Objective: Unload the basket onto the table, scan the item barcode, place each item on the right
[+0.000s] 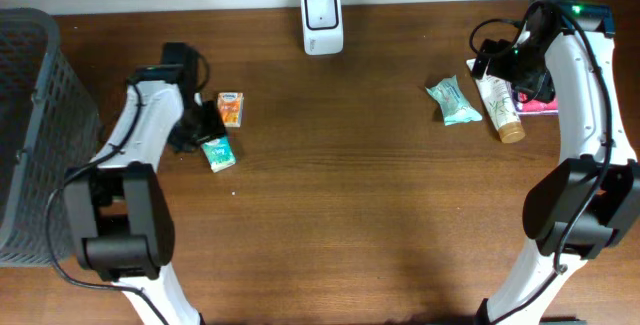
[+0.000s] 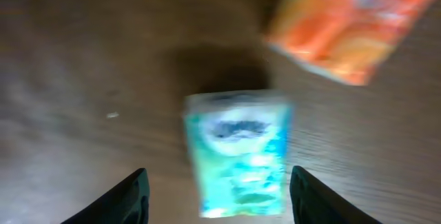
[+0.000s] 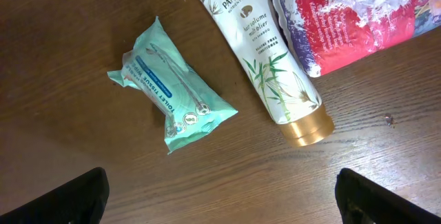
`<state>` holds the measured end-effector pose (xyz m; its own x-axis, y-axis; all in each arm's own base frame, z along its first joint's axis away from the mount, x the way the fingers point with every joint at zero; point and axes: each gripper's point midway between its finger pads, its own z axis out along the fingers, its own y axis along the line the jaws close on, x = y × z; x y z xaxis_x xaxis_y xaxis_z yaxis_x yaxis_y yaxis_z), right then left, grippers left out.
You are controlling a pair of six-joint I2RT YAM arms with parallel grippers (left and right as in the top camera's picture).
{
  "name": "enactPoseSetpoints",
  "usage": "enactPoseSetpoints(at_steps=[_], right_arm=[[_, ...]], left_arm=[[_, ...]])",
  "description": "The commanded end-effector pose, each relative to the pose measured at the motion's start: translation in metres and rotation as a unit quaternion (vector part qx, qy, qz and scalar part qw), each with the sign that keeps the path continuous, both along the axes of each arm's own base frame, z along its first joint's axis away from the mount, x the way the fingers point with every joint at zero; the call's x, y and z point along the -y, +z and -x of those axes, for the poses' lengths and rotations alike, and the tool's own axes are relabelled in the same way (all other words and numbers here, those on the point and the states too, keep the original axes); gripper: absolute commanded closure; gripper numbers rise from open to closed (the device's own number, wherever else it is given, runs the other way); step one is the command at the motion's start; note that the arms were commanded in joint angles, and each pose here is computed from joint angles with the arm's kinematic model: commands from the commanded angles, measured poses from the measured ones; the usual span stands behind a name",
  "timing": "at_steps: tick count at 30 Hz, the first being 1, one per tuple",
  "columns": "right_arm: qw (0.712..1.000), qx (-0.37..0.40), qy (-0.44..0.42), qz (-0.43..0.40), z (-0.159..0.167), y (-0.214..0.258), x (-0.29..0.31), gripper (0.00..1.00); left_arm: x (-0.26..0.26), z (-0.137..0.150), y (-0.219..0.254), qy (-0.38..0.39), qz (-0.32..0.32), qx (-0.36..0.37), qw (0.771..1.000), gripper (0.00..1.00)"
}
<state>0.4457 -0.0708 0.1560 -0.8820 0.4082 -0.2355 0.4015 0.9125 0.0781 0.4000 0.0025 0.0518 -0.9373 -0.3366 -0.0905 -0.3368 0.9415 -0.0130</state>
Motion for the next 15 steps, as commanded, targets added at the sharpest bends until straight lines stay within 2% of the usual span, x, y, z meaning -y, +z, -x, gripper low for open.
enactPoseSetpoints(at_steps=[1, 2, 3, 5, 7, 8, 9, 11, 14, 15], right_arm=[[1.000, 0.005, -0.006, 0.008, 0.001, 0.006, 0.003, 0.01], [1.000, 0.005, -0.006, 0.008, 0.001, 0.006, 0.003, 0.01], [1.000, 0.006, -0.006, 0.008, 0.001, 0.006, 0.003, 0.01], [1.000, 0.005, -0.006, 0.008, 0.001, 0.006, 0.003, 0.01], [1.000, 0.006, -0.006, 0.008, 0.001, 0.006, 0.003, 0.01], [1.000, 0.005, -0.006, 0.008, 0.001, 0.006, 0.003, 0.01], [1.000, 0.006, -0.006, 0.008, 0.001, 0.006, 0.003, 0.01], [1.000, 0.006, -0.006, 0.008, 0.001, 0.006, 0.003, 0.01], [1.000, 0.006, -0.006, 0.008, 0.001, 0.006, 0.003, 0.01], [1.000, 0.006, -0.006, 0.008, 0.001, 0.006, 0.003, 0.01]], left_arm=[[-0.006, 0.014, -0.031, 0.011, -0.002, -0.047, 0.999, 0.36], [-0.005, 0.015, -0.042, 0.011, 0.002, -0.059, 0.998, 0.37], [0.003, 0.017, -0.051, 0.011, 0.025, -0.068, 0.997, 0.44], [0.009, 0.018, -0.059, 0.011, 0.042, -0.077, 0.996, 0.50], [0.010, 0.020, -0.067, 0.010, 0.043, -0.087, 0.995, 0.69], [0.011, 0.022, -0.069, 0.003, 0.043, -0.091, 0.995, 0.88], [0.011, 0.023, -0.066, 0.003, 0.043, -0.094, 0.995, 1.00], [0.011, 0.017, -0.048, 0.003, 0.041, -0.095, 0.995, 1.00], [0.023, -0.019, 0.041, -0.050, 0.036, -0.033, 0.998, 1.00], [0.026, -0.023, 0.051, -0.072, 0.002, -0.025, 0.997, 1.00]])
